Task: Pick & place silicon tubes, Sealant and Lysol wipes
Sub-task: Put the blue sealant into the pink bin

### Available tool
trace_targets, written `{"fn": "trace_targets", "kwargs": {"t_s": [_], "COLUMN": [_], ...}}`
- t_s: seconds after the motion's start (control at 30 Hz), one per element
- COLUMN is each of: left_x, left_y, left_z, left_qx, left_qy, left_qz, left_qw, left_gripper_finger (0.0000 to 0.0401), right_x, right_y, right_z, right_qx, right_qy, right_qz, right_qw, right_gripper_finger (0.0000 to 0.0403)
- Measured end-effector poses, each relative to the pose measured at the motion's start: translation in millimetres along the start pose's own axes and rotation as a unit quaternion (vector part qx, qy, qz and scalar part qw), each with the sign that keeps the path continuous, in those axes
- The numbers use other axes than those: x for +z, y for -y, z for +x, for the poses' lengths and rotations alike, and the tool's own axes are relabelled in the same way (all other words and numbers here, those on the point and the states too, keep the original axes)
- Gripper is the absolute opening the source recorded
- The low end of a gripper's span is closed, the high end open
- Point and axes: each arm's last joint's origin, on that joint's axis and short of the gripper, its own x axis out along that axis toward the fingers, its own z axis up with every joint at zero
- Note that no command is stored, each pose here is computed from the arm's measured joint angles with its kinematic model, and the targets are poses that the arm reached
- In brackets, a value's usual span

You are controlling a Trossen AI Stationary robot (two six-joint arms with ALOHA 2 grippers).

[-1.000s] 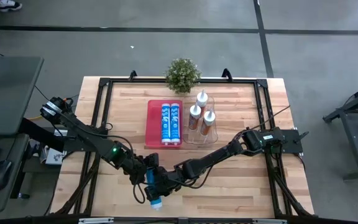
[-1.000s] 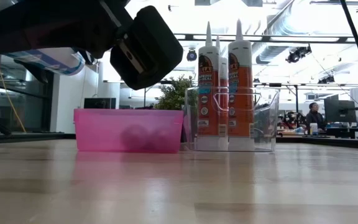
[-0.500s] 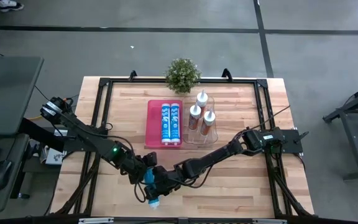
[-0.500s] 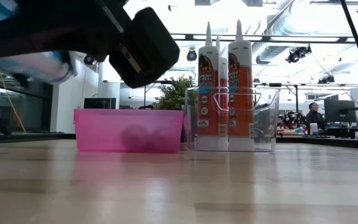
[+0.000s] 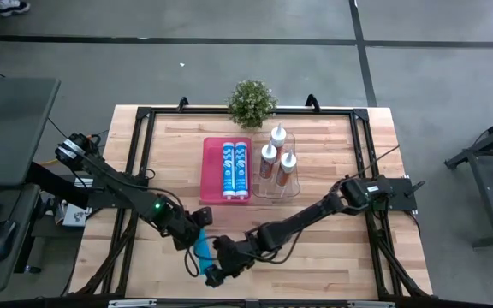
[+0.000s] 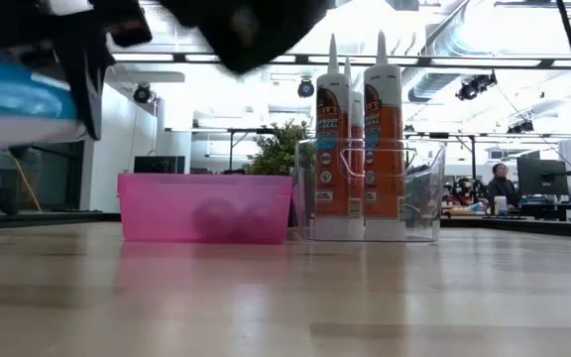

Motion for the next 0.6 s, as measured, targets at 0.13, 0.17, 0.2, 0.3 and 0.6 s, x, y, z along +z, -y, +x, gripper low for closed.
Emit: {"fn": "trace_targets", "kwargs": {"t_s": [0.13, 0.17, 0.2, 0.3, 0.6], "left_x": [-4.8, -6.6, -8.2, -10.0, -44.0], "left_y": [3.3, 4.8, 6.4, 5.6, -12.0], "left_z": [-3.4, -4.4, -5.1, -7.1, -15.2], "left_qx": [-0.024, -0.035, -0.046, -0.061, -0.069], "left_qy": [-0.025, -0.035, -0.042, -0.041, -0.048], "left_qz": [0.015, 0.025, 0.035, 0.043, 0.014], "left_qw": [0.999, 0.998, 0.997, 0.996, 0.996], "left_gripper_finger": [0.0197, 0.0197, 0.0197, 0.0197, 0.0197], "right_x": [-16.7, -21.6, -25.7, -38.3, -66.2], "right_y": [-5.1, -5.6, -6.5, -10.4, -11.3], "right_z": [-19.5, -25.1, -31.5, -52.5, -87.2], "right_qx": [-0.046, -0.063, -0.077, -0.114, -0.180], "right_qy": [0.012, 0.018, 0.026, 0.047, 0.098], "right_qz": [-0.012, -0.014, -0.016, -0.016, -0.009], "right_qw": [0.999, 0.998, 0.997, 0.992, 0.979], "right_gripper_finger": [0.0305, 0.0305, 0.0305, 0.0306, 0.0306]}}
